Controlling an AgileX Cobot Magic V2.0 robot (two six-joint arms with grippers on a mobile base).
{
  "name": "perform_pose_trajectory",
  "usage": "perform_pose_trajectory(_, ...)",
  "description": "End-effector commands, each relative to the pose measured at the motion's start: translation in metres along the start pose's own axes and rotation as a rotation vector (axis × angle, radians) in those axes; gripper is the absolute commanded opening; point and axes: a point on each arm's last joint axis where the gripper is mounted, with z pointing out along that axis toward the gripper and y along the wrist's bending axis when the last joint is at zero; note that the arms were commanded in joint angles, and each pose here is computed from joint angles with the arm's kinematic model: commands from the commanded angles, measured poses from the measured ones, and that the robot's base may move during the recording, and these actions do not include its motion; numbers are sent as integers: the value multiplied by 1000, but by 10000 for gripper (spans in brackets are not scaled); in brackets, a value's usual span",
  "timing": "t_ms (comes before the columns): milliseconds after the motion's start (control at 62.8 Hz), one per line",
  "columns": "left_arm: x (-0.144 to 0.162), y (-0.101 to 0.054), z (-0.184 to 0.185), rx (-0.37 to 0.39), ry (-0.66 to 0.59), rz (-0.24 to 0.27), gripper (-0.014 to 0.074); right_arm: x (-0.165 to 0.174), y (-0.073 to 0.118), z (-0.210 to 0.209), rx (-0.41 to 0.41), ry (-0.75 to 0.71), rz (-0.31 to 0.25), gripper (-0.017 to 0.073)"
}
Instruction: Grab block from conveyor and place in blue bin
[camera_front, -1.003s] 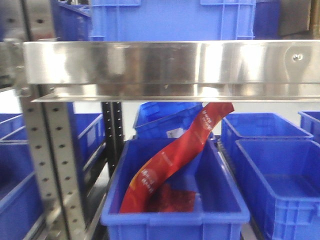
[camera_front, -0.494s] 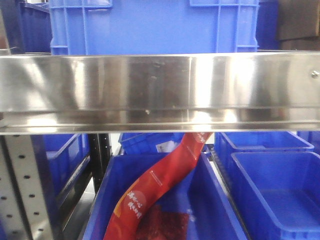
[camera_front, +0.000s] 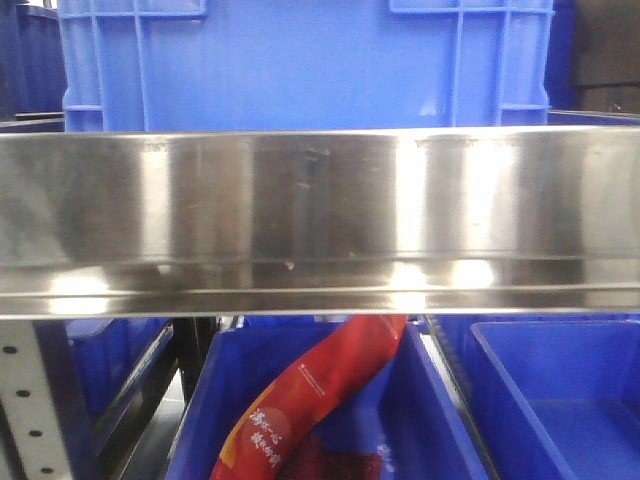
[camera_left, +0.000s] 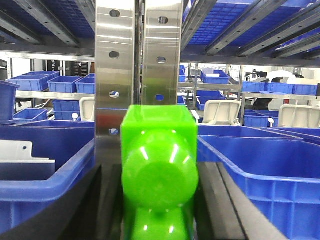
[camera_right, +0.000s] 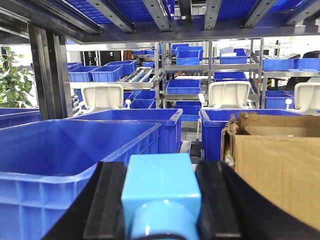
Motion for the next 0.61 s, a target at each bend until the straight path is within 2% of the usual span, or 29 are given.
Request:
perform_pose_trajectory(0, -2, 0, -1, -2, -24, -13, -111, -2, 0, -1, -3, -26, -15, -162)
perform_pose_trajectory(589, -2, 0, -1, -2, -24, -13, -111, -2, 0, -1, -3, -26, -15, -162)
